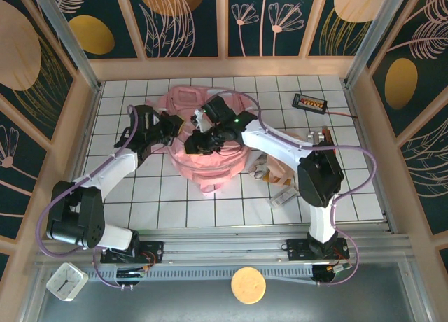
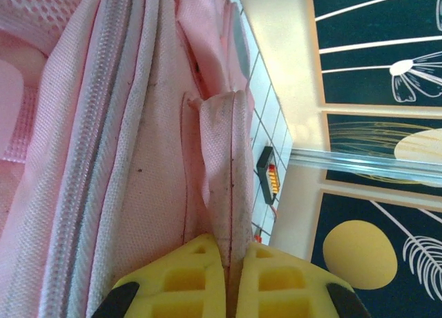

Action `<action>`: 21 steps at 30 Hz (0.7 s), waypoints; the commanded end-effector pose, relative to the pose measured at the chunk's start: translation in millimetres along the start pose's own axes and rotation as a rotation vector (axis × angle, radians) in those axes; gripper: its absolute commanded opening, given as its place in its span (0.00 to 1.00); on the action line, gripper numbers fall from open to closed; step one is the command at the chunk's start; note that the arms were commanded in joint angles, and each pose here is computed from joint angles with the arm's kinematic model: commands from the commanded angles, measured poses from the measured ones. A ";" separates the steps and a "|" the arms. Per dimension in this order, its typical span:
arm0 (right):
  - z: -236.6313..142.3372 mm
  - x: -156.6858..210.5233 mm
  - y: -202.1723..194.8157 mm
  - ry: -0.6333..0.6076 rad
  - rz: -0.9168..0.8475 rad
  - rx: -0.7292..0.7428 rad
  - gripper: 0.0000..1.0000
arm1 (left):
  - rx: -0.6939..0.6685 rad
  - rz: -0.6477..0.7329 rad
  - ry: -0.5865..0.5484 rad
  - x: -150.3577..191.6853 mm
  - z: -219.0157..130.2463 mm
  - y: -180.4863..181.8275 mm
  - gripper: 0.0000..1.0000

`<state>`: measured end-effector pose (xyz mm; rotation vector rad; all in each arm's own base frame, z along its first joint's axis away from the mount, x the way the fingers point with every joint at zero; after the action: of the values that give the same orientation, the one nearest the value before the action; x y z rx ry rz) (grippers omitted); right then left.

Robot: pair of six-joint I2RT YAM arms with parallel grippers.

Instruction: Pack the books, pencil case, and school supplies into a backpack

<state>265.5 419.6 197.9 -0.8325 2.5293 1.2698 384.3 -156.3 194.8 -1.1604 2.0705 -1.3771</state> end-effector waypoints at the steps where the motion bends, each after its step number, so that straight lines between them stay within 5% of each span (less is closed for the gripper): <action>1: -21.4 -19.9 14.8 -0.144 -0.042 -0.037 0.55 | 0.133 0.010 0.088 24.3 -14.6 -37.0 0.00; 9: -91.4 32.6 -37.4 -0.255 0.149 0.066 0.85 | 0.165 -0.009 0.116 27.8 -15.6 -47.0 0.00; 21: -115.9 19.0 -107.0 -0.395 0.233 0.074 0.84 | 0.151 -0.004 0.126 30.1 -18.2 -45.0 0.00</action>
<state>303.3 263.2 179.9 -0.2316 2.4569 1.2107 376.6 -166.1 192.6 -1.1789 2.0976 -1.4271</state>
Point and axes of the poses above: each hand's point on the last joint's axis, 136 mm out from that joint toward the fingers, its own z axis out along the fingers, its own y axis along the line the jaws close on, x = y × z, the point moved 2 cm from there along -z, back along the fingers, and after that the axes turned 12 degrees about -z, right-handed, at the moved point
